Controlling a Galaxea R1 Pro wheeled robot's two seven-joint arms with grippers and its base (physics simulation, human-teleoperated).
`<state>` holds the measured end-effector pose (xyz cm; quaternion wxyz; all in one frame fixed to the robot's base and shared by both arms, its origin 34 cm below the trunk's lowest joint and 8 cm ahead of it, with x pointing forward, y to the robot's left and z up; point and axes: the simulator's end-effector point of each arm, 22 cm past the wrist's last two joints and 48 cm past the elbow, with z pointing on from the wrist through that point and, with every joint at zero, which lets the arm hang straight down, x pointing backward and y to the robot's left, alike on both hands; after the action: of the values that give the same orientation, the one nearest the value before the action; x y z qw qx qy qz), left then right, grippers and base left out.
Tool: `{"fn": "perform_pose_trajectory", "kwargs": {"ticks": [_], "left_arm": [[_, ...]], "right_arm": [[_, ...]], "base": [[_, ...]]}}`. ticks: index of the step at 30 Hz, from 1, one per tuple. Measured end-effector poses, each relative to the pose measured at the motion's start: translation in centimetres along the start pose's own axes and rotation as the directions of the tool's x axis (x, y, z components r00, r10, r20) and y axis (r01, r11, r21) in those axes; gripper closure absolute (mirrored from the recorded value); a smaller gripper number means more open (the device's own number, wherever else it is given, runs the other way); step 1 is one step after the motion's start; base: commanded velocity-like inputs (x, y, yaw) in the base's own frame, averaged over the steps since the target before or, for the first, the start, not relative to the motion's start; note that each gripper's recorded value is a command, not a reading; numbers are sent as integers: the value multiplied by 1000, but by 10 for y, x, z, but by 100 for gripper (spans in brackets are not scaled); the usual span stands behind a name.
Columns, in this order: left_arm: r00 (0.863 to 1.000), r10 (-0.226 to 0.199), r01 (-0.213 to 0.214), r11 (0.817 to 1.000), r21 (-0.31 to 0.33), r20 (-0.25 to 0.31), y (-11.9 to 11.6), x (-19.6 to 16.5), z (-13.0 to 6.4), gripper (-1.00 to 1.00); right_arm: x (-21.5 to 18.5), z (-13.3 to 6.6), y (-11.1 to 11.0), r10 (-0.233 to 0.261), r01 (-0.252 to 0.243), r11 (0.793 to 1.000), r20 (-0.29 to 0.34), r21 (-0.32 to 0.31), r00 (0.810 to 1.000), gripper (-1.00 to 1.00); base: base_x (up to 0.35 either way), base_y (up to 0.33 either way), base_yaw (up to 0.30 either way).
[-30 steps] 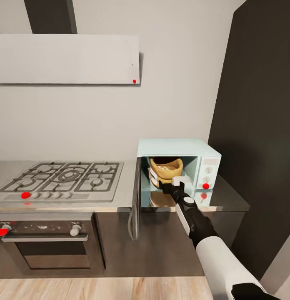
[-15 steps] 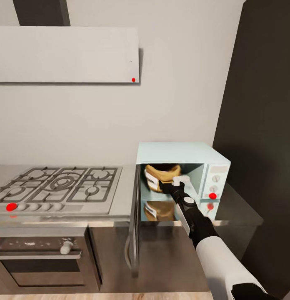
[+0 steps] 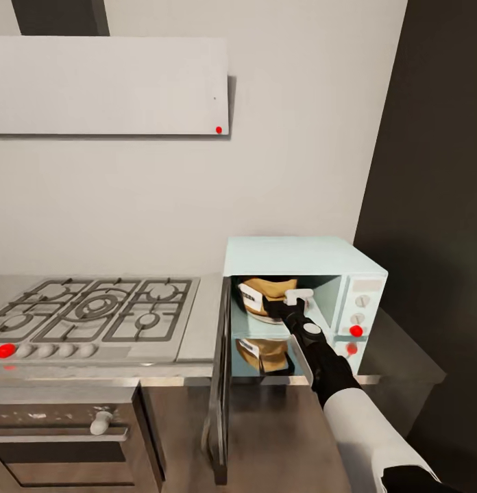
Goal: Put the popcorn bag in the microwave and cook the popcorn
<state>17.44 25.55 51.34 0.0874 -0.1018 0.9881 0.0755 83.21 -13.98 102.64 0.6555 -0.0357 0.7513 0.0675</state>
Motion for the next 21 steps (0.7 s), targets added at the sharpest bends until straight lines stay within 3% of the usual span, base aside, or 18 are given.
{"fn": "perform_pose_trajectory", "kwargs": {"ticks": [18, 21], "left_arm": [[1000, -5, 5, 1000, -12, 2, 2, -1, 0, -100], [1000, -5, 5, 1000, -12, 2, 2, -1, 0, -100]], "right_arm": [[0, 0, -2, -5, 5, 1000, -9, 1, 1000, -100], [6, 0, -2, -4, 4, 1000, -37, 1, 999, -100]], "base": [[-313, 0, 0], [-340, 0, 0]]}}
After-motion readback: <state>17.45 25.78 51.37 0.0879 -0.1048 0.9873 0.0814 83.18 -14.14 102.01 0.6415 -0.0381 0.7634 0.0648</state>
